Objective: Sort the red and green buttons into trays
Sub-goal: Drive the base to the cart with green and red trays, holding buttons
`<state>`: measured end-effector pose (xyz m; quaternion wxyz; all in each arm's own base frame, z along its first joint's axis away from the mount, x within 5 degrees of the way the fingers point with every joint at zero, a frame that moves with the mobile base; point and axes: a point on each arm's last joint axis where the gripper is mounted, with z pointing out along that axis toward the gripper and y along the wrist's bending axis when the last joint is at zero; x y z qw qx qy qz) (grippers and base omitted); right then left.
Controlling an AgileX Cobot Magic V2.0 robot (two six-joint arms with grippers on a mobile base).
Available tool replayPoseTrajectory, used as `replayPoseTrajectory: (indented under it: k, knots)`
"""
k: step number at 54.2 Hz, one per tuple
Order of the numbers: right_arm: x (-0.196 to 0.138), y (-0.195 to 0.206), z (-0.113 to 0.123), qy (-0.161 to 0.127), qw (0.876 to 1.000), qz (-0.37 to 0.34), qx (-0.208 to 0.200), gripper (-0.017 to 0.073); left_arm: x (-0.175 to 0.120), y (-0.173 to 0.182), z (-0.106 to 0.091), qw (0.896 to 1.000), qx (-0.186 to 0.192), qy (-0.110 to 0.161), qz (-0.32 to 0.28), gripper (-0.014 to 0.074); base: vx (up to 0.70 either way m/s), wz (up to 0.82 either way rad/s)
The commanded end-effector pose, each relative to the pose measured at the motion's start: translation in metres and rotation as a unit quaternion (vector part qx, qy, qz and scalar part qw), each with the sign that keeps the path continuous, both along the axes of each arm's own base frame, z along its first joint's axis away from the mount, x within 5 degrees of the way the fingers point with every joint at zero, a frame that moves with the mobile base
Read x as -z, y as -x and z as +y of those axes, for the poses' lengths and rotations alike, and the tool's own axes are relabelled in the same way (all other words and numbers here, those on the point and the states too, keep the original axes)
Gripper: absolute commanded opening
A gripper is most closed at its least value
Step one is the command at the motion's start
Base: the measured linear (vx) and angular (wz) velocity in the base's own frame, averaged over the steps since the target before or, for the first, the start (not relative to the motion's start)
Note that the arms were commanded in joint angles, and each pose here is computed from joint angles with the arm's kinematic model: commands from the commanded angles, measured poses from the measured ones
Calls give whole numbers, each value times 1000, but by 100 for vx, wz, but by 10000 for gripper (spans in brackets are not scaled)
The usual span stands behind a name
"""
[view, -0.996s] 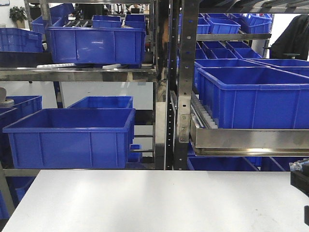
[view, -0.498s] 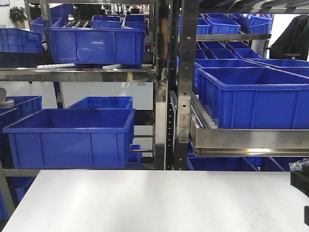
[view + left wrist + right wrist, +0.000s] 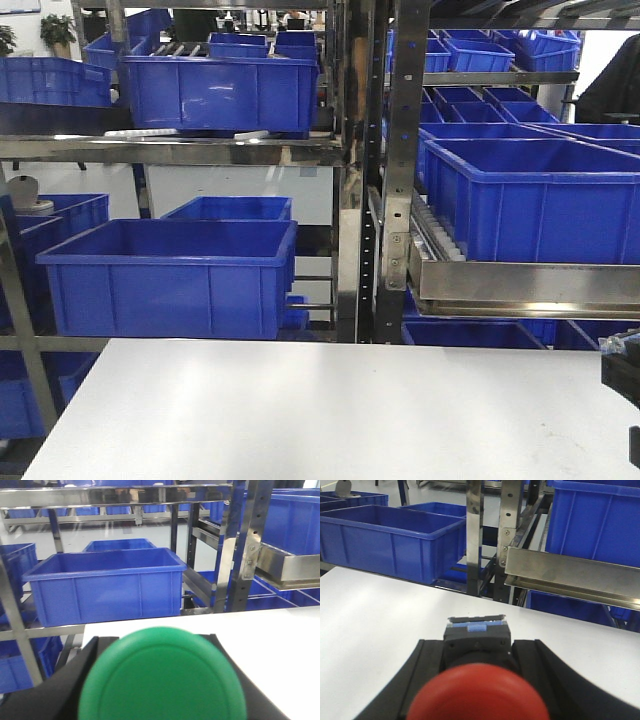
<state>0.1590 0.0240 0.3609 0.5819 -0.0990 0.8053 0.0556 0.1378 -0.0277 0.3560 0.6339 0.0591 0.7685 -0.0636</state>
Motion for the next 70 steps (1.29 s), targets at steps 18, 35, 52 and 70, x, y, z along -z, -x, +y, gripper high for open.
replayPoseTrajectory:
  k: [18, 35, 52, 70]
  knots:
    - [-19, 1, -2, -8, 998, -56, 13, -9, -19, 1, -3, 998, 13, 17, -57, 0, -18, 12]
    - [-19, 1, -2, -8, 998, -56, 13, -9, -19, 1, -3, 998, 13, 17, -57, 0, -20, 15]
    - [-19, 1, -2, -8, 998, -56, 13, -9, -19, 1, -3, 998, 13, 17, -57, 0, -16, 25]
    - [-19, 1, -2, -8, 998, -56, 13, -9, -19, 1, -3, 998, 13, 17, -57, 0, -9, 39]
